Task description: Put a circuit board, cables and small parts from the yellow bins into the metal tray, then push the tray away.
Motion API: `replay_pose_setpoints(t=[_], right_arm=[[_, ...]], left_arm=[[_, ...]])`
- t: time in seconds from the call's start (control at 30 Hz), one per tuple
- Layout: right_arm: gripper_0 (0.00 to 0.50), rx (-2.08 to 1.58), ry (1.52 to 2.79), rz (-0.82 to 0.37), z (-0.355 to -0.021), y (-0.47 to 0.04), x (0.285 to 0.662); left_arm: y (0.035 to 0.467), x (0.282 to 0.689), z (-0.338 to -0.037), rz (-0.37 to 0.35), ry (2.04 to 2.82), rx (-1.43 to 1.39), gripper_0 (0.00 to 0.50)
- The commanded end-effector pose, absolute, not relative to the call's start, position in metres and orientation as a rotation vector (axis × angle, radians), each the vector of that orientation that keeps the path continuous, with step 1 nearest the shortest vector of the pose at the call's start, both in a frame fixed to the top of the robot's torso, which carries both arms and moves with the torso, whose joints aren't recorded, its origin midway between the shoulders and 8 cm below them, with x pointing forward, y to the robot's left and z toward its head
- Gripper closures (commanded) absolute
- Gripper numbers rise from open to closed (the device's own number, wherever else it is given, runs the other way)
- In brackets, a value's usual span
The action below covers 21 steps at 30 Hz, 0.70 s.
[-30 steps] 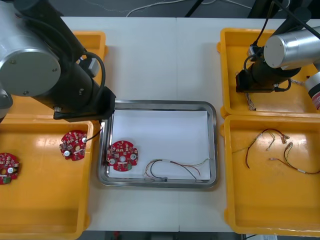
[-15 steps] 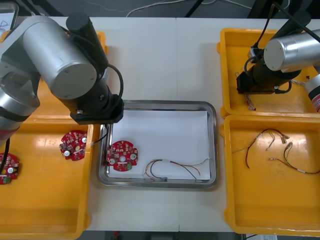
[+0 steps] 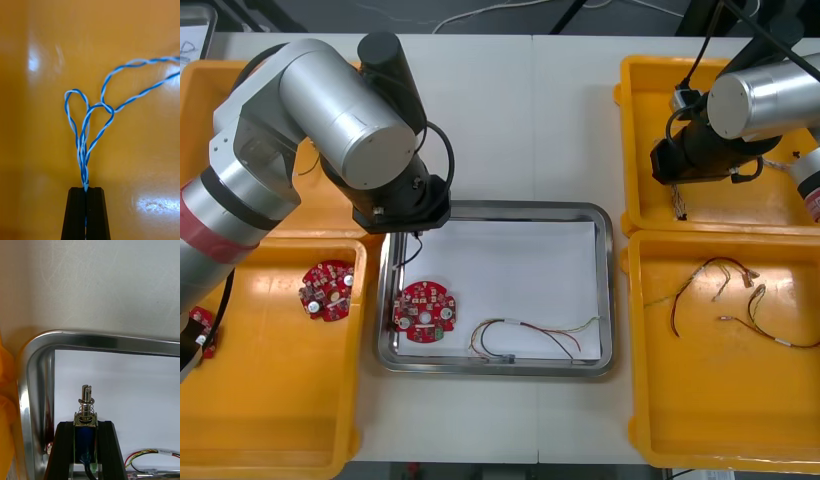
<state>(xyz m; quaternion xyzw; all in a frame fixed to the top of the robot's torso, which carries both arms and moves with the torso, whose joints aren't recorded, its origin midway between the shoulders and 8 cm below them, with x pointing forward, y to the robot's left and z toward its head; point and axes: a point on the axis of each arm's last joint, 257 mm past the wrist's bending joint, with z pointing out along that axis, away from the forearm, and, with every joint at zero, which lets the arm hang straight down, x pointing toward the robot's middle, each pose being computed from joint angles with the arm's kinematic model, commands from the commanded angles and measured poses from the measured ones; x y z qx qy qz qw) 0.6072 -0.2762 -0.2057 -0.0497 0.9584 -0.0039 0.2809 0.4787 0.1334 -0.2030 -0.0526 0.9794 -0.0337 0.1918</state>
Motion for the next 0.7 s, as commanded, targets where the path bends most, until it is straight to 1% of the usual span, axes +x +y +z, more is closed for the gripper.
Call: replay_pose_setpoints(t=[0.03, 0.1, 0.27, 0.33, 0.5, 0.6, 0.7], right_arm=[[0.500, -0.231, 2.516, -0.087, -0.182, -0.287, 0.607], [0.500, -0.262, 2.497, -0.097, -0.166, -0.289, 0.606], [0.500, -0.327, 2.493, -0.099, -0.145, -0.292, 0.598], [0.500, -0.354, 2.499, -0.089, -0.140, -0.294, 0.594], [0.500, -0.443, 2.509, -0.020, -0.127, -0.301, 0.582], [0.500, -0.527, 2.502, -0.024, -0.119, -0.305, 0.575], [0.500, -0.622, 2.486, -0.048, -0.111, -0.306, 0.569]], left_arm=[[0.117, 0.488, -0.190, -0.087, 2.707, -0.092, 0.500], [0.118, 0.490, -0.195, -0.067, 2.711, -0.073, 0.500], [0.114, 0.492, -0.197, -0.058, 2.704, -0.059, 0.500], [0.113, 0.493, -0.198, -0.059, 2.704, -0.060, 0.500], [0.111, 0.496, -0.203, -0.063, 2.693, -0.043, 0.500], [0.111, 0.500, -0.210, -0.049, 2.678, -0.020, 0.500], [0.111, 0.501, -0.217, -0.050, 2.675, -0.013, 0.500]])
